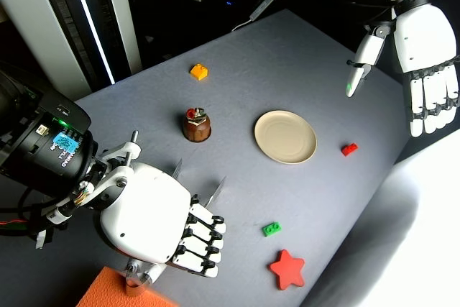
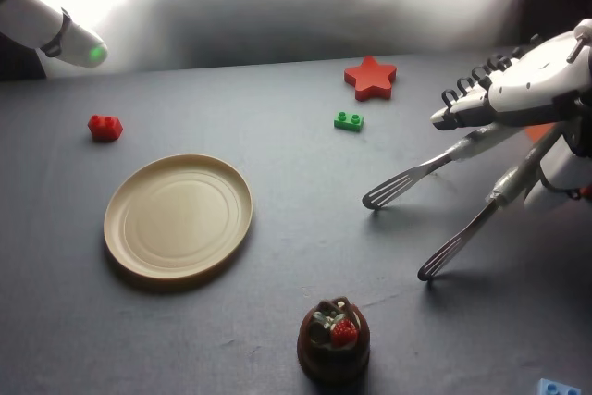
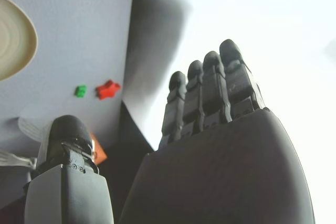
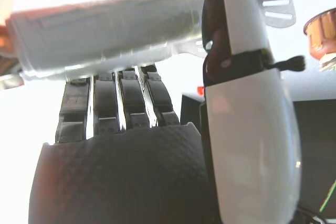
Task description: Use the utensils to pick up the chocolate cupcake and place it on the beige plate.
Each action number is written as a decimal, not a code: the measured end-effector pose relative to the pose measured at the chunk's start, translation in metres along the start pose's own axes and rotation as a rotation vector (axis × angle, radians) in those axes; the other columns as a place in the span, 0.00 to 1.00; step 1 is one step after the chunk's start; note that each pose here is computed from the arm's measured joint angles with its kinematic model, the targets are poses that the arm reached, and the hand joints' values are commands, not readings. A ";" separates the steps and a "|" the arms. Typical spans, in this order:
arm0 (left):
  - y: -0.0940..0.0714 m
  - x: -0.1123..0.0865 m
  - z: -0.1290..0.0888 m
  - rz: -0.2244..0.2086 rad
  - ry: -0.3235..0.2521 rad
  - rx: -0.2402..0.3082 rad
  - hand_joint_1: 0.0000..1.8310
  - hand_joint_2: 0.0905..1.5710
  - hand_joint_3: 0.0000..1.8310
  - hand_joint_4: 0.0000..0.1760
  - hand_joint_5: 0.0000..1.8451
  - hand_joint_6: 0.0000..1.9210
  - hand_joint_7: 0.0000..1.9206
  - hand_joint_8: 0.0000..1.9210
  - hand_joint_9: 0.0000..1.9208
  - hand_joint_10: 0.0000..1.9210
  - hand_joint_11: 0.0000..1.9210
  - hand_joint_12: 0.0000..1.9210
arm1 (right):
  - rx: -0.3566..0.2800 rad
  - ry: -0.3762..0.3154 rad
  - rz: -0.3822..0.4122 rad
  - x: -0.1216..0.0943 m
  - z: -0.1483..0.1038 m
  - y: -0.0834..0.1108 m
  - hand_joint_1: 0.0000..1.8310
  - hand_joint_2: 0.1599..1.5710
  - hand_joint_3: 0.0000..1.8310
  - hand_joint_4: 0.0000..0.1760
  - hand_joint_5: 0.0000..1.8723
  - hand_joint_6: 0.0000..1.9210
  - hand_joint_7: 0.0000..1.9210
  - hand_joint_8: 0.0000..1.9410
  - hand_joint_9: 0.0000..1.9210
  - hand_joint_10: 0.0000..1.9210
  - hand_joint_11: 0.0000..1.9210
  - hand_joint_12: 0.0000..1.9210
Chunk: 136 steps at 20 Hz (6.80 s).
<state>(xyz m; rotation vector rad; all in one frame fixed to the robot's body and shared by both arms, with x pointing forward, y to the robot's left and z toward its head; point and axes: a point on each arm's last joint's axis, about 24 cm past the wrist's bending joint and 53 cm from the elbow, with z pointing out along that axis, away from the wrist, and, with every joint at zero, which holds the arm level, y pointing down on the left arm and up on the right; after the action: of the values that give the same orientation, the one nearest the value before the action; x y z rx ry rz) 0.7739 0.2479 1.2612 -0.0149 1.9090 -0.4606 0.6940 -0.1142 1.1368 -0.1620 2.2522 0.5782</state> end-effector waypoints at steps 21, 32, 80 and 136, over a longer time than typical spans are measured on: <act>0.001 0.000 0.000 -0.003 -0.001 -0.002 0.18 0.68 0.00 0.00 0.05 0.00 0.04 0.00 0.03 0.00 0.00 0.11 | 0.022 -0.014 -0.025 0.002 0.005 -0.013 0.56 0.61 0.00 0.00 0.00 0.00 0.00 0.00 0.00 0.00 0.01 0.03; 0.001 0.000 0.000 -0.004 -0.001 -0.001 0.17 0.68 0.00 0.00 0.04 0.00 0.03 0.00 0.03 0.00 0.00 0.10 | 0.027 -0.010 -0.011 0.003 0.005 -0.014 0.54 0.62 0.00 0.00 0.01 0.00 0.00 0.00 0.02 0.00 0.00 0.20; -0.002 -0.003 -0.001 0.001 -0.008 0.005 0.22 0.66 0.00 0.00 0.08 0.00 0.05 0.00 0.03 0.00 0.00 0.09 | 0.023 -0.025 -0.004 -0.007 -0.001 -0.010 0.69 0.69 0.00 0.00 0.38 0.01 0.43 0.01 0.45 0.02 0.26 0.49; 0.006 -0.009 -0.004 -0.017 -0.021 -0.005 0.23 0.66 0.00 0.00 0.08 0.00 0.06 0.00 0.04 0.00 0.00 0.12 | -0.206 -0.030 -0.115 0.020 -0.064 0.107 0.65 0.71 0.00 0.00 0.38 0.00 0.40 0.00 0.43 0.00 0.25 0.46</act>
<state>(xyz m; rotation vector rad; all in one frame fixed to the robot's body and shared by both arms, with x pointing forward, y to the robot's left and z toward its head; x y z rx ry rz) 0.7750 0.2562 1.2686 -0.0387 1.8910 -0.4654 0.6054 -0.0468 1.1978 -0.3812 2.1360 0.7453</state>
